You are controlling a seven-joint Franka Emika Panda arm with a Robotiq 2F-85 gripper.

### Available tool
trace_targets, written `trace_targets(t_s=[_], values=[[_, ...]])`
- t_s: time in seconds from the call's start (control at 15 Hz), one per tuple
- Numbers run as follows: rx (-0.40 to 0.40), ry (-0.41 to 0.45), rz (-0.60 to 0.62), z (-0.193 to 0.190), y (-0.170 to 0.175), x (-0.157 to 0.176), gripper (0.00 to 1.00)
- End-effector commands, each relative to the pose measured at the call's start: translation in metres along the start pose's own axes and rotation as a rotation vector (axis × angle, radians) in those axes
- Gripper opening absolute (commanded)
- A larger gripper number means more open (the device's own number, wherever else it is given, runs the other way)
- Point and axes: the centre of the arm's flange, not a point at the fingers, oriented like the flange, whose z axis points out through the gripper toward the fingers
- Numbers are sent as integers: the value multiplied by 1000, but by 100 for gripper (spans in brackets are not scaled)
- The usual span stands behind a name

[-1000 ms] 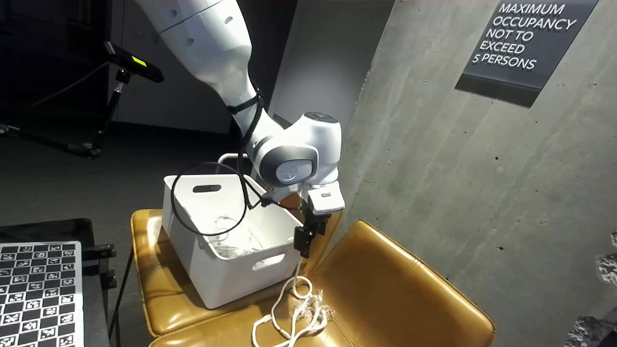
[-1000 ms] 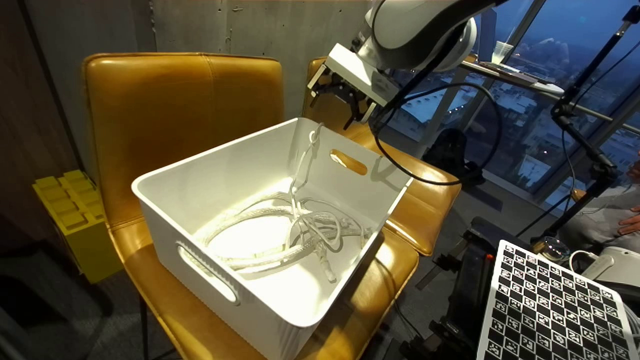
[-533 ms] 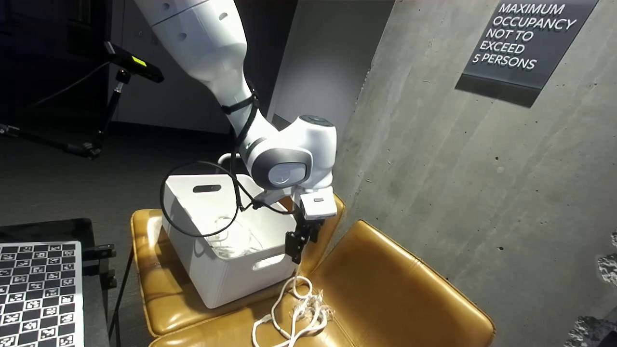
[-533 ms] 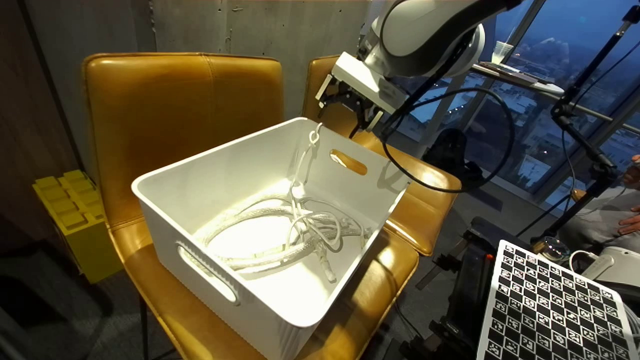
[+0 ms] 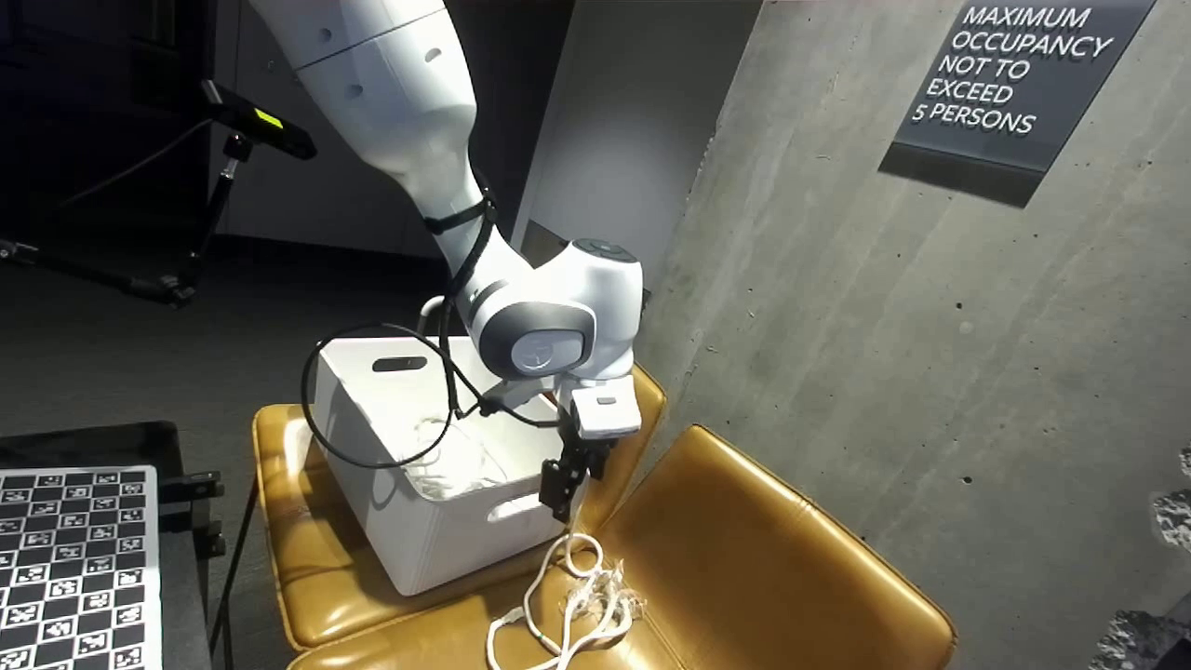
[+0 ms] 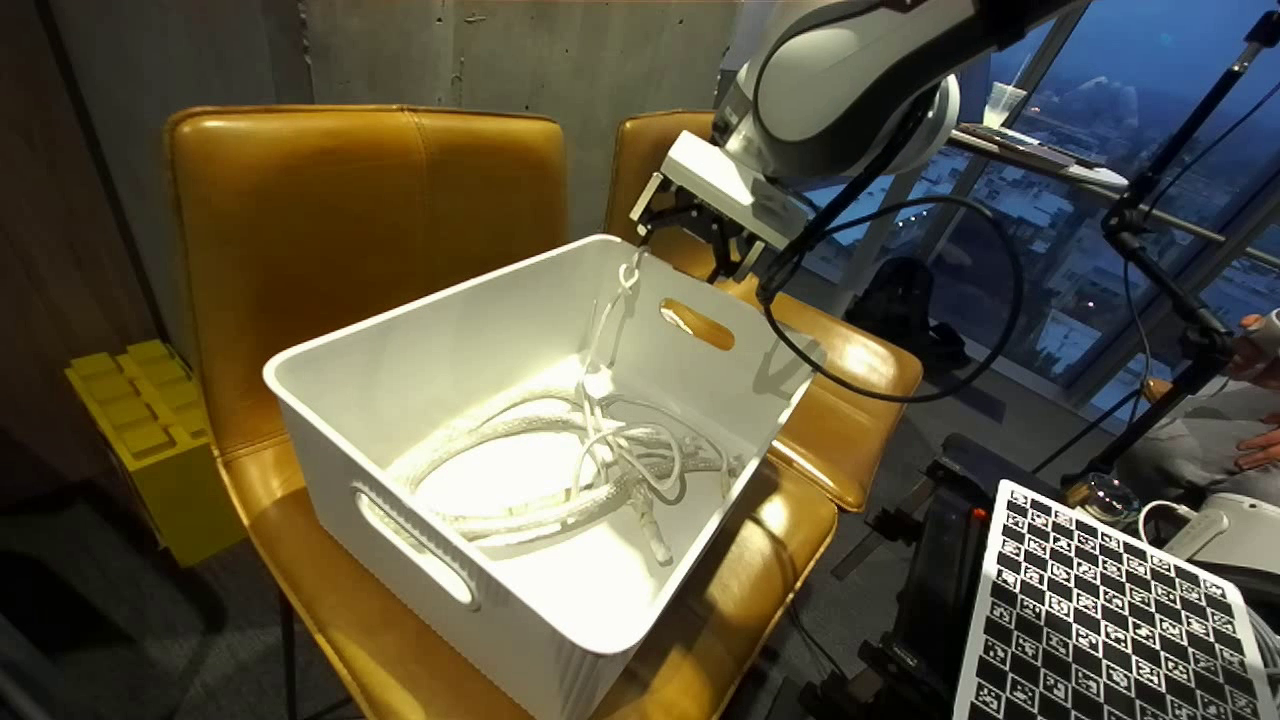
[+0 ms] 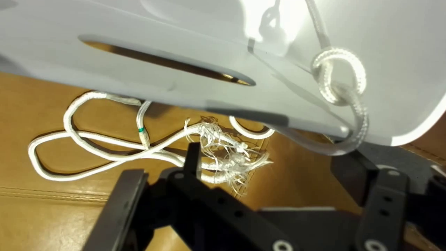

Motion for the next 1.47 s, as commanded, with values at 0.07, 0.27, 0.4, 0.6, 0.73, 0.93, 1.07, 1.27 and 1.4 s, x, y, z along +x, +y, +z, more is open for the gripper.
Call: trace_targets(t_s=[0.07, 0.27, 0.4, 0.6, 0.73, 0.93, 1.07, 1.27, 1.4], values=[[-6, -6, 16, 16, -4, 7, 90], [-18, -8, 14, 25, 0, 4, 59], [-24, -10, 13, 29, 1, 4, 42], [-29, -13, 13, 34, 2, 5, 21], [-21, -14, 7, 36, 1, 6, 6], [4, -15, -11, 36, -6, 10, 45], [11, -15, -16, 37, -8, 12, 58], [5, -18, -20, 46, -6, 13, 80], [-3, -24, -22, 56, -4, 13, 95]])
